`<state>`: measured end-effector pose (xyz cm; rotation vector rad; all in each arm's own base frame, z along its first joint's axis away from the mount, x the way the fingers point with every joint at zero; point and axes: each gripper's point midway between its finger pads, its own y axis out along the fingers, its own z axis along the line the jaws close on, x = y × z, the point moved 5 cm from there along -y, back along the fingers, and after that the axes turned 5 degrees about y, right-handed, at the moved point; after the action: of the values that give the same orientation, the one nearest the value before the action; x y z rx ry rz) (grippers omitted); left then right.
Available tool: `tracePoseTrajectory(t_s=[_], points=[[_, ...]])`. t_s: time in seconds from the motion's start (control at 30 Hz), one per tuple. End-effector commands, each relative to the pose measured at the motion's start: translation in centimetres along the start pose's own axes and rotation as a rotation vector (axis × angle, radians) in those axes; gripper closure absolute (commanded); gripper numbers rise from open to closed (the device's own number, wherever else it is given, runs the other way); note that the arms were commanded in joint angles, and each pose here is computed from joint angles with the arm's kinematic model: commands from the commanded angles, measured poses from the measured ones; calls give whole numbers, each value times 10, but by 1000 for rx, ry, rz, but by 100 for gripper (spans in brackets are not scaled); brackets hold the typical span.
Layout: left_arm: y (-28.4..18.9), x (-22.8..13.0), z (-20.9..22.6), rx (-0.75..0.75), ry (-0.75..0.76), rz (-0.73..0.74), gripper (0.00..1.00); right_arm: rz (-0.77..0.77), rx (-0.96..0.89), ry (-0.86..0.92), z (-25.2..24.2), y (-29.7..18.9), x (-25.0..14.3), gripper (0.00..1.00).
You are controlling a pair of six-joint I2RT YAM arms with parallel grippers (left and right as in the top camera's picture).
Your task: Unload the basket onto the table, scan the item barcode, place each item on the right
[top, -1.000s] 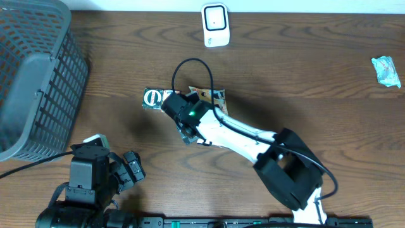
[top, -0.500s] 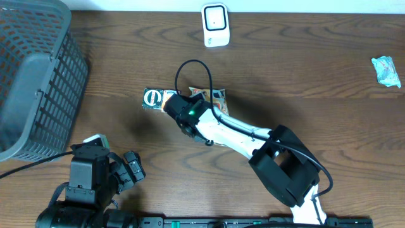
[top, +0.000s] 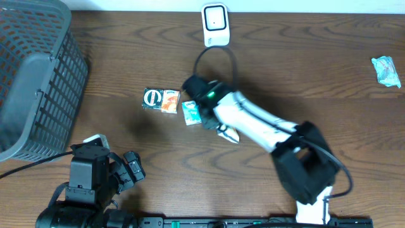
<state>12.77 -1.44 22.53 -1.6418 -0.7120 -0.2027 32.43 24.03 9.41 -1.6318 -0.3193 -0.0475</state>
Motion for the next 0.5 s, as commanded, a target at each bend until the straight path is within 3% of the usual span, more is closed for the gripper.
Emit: tracePoseTrajectory(t_s=[0.0, 0.23, 0.47], points=[[0, 0, 2, 9, 0, -3, 2, 46, 343, 5, -7, -37, 10, 99], [0, 0, 2, 10, 0, -3, 2, 80, 883, 5, -33, -74, 27, 99], [0, 0, 2, 9, 0, -3, 2, 107, 998, 117, -65, -52, 18, 99]])
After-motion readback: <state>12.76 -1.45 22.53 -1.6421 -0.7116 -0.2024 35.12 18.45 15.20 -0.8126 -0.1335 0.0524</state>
